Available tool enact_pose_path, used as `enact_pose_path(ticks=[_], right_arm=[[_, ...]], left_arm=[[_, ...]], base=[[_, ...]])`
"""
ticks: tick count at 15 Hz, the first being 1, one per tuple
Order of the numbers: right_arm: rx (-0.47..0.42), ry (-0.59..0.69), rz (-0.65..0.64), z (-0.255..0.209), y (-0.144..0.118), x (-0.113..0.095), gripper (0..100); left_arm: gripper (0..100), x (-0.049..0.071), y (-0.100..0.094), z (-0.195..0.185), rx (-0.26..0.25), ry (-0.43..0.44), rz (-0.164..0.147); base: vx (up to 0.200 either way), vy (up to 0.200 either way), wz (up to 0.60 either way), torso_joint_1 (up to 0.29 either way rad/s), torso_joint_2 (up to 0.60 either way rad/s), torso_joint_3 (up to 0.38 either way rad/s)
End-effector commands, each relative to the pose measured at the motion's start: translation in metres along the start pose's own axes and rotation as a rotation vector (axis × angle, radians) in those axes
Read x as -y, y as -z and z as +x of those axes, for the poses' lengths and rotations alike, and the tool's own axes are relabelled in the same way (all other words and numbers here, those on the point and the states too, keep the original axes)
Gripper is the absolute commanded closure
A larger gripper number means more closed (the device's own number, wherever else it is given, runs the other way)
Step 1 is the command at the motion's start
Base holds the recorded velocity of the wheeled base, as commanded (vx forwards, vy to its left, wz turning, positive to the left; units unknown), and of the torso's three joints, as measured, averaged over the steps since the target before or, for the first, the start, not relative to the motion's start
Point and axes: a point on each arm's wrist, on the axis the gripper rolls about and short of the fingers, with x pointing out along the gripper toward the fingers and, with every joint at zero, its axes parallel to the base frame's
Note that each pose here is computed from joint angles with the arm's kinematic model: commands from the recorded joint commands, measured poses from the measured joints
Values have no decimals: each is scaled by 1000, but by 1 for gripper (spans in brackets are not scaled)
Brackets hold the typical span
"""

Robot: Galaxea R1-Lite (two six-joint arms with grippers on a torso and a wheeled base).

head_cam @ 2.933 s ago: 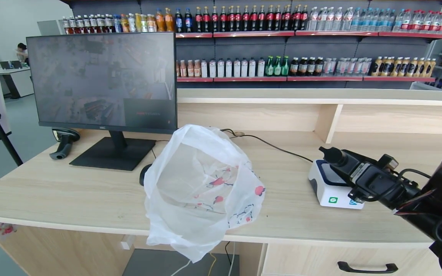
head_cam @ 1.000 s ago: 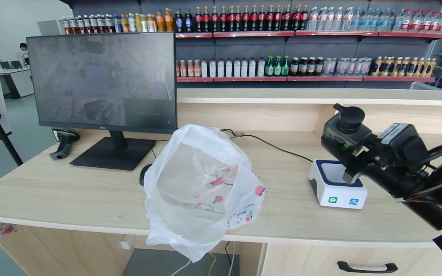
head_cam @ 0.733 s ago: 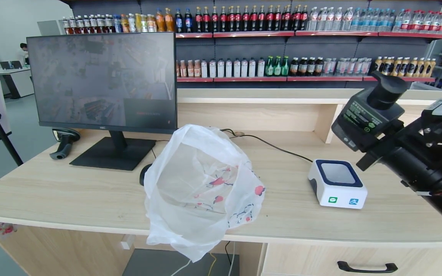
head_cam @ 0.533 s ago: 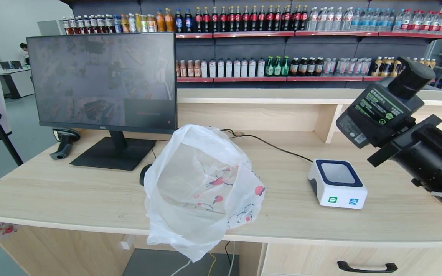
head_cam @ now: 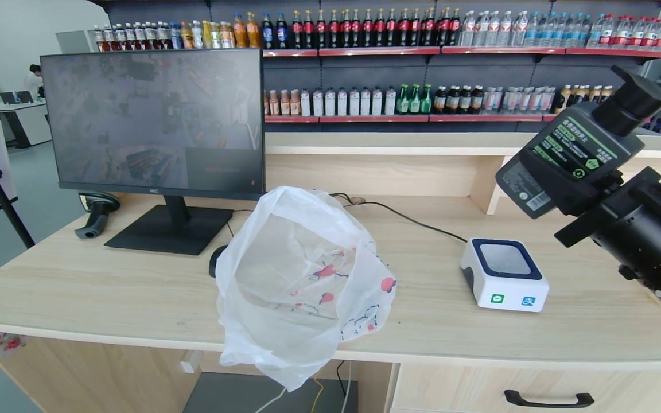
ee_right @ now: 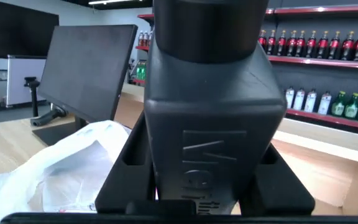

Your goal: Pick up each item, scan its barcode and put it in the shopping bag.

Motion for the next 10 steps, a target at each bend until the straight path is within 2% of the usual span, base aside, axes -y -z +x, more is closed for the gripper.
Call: enact_pose_path(ticks=[1, 5, 7, 8, 10], right_arm=[[-18, -9, -3, 3, 6, -2, 100], [-16, -4, -89, 5, 6, -1, 100], [-44, -19, -84, 5, 14, -4, 100], [-86, -29, -57, 5, 25, -5, 100], [-101, -10, -16, 11, 32, -3, 100]], left_arm=[[0, 0, 0, 0, 1, 0, 0], [0, 0, 0, 0, 1, 0, 0], [0, 0, 0, 0, 1, 0, 0], [0, 0, 0, 0, 1, 0, 0], [0, 0, 0, 0, 1, 0, 0]], base=[[0, 0, 0, 0, 0, 0], [0, 0, 0, 0, 0, 0], [0, 0, 0, 0, 0, 0], [0, 0, 0, 0, 0, 0], [0, 0, 0, 0, 0, 0]])
